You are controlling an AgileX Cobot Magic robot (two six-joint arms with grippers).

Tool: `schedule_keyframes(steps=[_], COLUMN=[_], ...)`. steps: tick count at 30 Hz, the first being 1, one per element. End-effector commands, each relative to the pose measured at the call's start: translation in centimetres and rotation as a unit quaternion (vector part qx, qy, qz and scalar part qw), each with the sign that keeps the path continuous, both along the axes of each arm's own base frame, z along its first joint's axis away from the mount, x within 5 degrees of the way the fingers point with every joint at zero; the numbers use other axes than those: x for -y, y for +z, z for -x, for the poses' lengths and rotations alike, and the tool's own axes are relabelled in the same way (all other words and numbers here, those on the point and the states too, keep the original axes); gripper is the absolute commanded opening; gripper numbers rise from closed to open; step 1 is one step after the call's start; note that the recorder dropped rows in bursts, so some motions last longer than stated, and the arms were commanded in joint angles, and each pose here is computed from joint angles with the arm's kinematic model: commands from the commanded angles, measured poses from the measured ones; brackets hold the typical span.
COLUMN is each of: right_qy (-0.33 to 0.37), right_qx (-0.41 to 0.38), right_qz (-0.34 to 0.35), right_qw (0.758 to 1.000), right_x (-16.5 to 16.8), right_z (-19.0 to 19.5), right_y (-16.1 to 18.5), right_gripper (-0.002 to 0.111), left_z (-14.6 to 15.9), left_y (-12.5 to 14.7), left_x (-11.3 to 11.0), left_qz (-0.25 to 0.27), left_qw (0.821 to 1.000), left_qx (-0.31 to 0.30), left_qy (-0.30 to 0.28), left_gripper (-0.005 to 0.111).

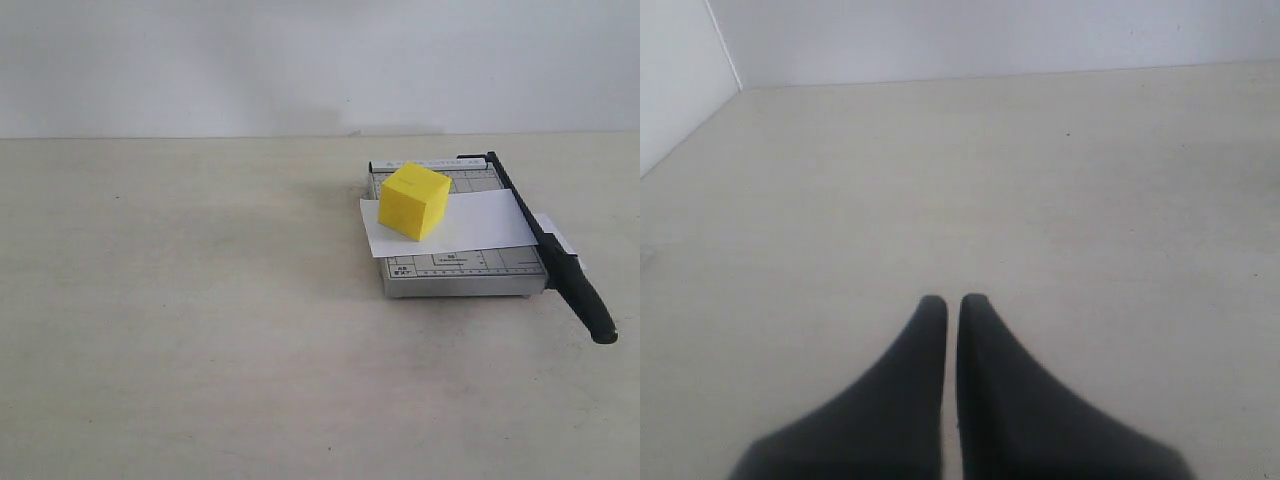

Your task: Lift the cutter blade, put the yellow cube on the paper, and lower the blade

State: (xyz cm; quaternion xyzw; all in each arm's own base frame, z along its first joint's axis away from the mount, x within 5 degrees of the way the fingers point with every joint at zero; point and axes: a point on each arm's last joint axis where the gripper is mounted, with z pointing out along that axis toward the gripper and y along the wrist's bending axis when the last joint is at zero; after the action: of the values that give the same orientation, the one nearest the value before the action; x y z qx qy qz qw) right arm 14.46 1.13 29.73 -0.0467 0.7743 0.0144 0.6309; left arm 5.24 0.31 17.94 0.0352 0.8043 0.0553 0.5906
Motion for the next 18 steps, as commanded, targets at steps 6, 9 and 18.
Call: schedule_keyframes(steps=[6,9,18], right_qy=[0.007,0.011,0.028], right_qx=[0.105,0.136,0.108], right_qz=[-0.055,-0.053,-0.051], right_qw=[0.993,0.989,0.993], right_x=[0.4,0.4,0.2], right_z=[7.9,9.3,11.0], right_y=[-1.5,-1.6,-2.6], right_gripper=[0.001,0.001,0.001], left_z=[0.0,0.0,0.0], left_y=[-0.1,-0.1,-0.1], left_x=[0.0,0.0,0.0], left_qz=[-0.003,-0.003,-0.003], left_qw=[1.0,1.0,1.0], left_qx=[0.001,0.001,0.001], left_qy=[0.001,0.001,0.001], left_gripper=[0.004,0.004,0.004])
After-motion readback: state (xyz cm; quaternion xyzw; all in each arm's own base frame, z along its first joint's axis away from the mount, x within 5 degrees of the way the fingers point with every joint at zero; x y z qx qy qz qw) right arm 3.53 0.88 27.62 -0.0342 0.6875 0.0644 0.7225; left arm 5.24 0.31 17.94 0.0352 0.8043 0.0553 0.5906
